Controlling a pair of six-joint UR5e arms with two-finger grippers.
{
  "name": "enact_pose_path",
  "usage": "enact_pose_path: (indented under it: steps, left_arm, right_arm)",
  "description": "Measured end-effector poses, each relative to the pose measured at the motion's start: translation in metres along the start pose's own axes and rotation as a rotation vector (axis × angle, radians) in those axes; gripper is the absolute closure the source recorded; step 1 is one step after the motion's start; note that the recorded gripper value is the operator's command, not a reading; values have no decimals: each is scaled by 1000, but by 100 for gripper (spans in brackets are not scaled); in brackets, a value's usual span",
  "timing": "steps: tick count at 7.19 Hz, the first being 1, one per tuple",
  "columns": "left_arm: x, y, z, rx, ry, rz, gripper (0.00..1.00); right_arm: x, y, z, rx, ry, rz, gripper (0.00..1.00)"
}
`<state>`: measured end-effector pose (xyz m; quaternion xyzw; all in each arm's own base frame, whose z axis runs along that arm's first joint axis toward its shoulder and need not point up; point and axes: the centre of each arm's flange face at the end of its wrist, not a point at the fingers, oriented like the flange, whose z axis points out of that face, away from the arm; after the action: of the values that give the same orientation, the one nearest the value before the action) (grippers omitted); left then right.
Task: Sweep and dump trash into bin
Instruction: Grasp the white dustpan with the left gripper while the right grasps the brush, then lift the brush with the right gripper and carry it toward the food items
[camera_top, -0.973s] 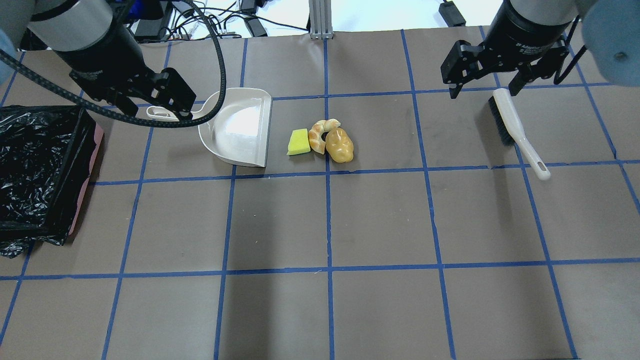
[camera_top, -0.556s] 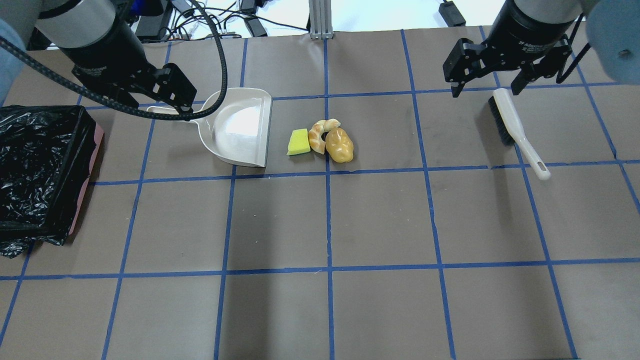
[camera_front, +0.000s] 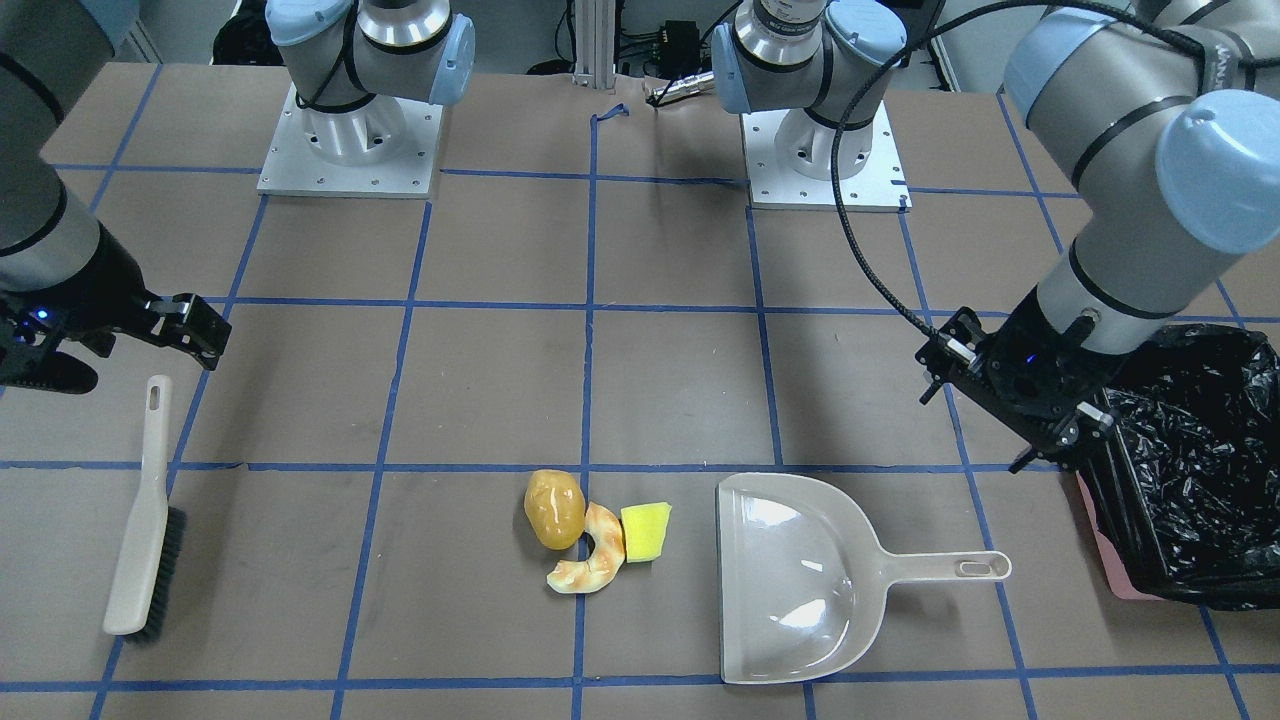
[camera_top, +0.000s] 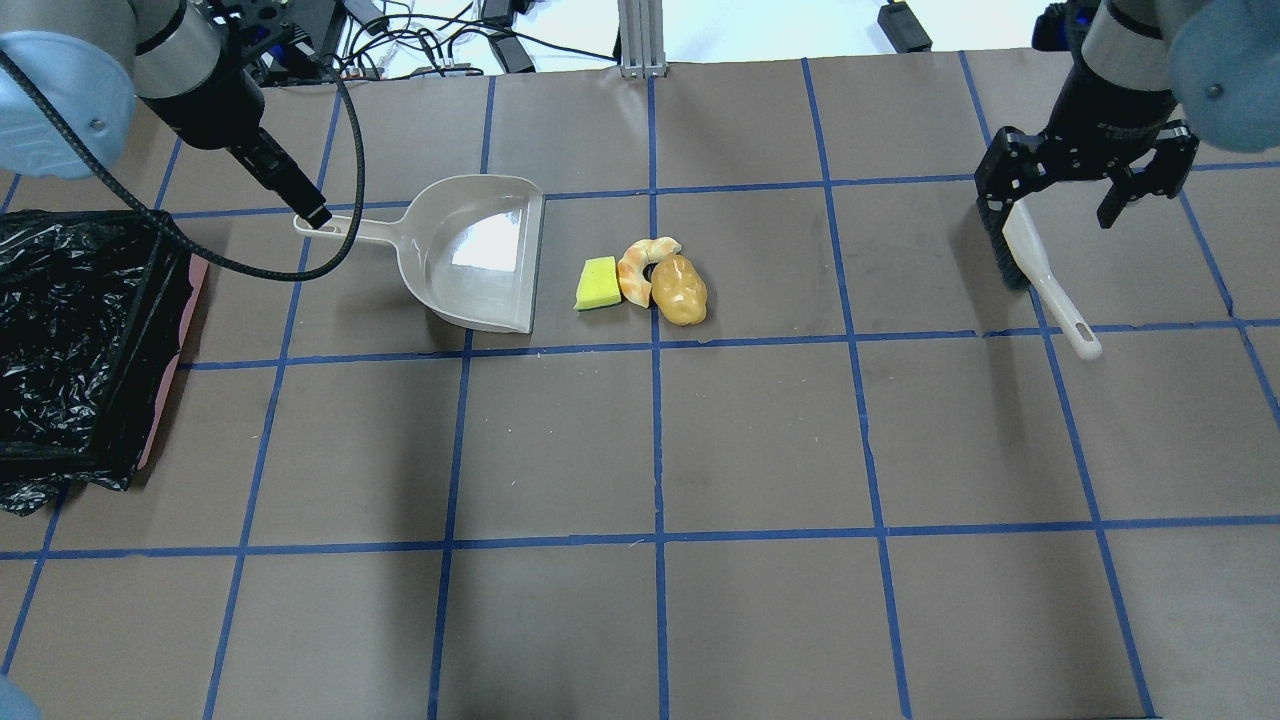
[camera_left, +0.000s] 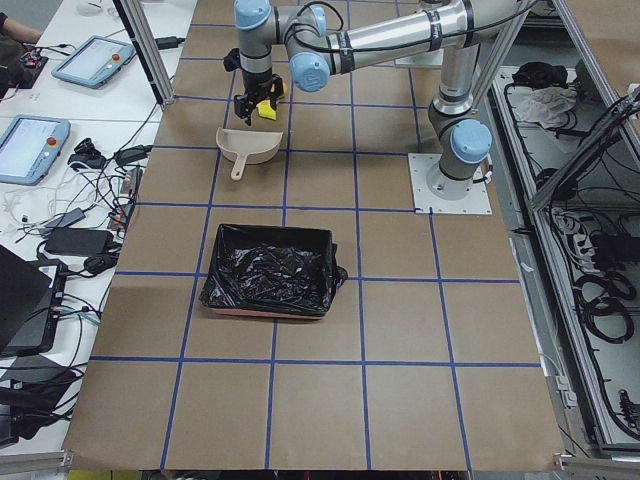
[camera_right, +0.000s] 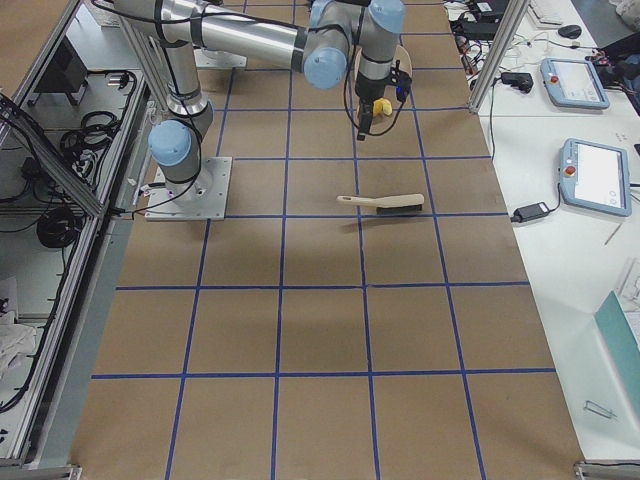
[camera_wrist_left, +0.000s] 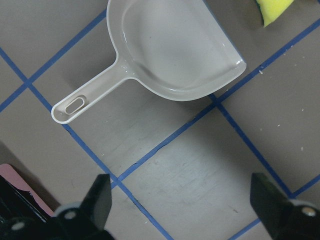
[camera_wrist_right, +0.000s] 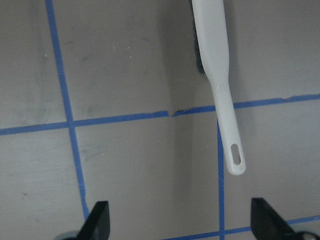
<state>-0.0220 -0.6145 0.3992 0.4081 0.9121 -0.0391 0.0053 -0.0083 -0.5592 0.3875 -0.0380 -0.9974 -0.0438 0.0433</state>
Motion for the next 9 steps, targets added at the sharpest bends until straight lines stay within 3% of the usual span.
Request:
enact_pose_path:
  steps: [1,3,5,8,9]
  left_arm:
    - [-17,-5,20,10,-12,55,0]
    - [-41,-16,47,19,-36,288,0]
    - [-58,-29,82,30,-45,550,0]
    - [-52,-49,108,27,-36,696,0]
    - [-54,-52,114,31,-49,708,0]
  right_arm:
    - [27,-7,34,0,-1,-25,1]
    - [57,-21,91,24,6,-96,1]
    - [60,-31,135,-25,-10,-153,1]
    - [62,-23,161,-90,-3,-230,2]
    - [67,-18,167,-110,5,-229,19]
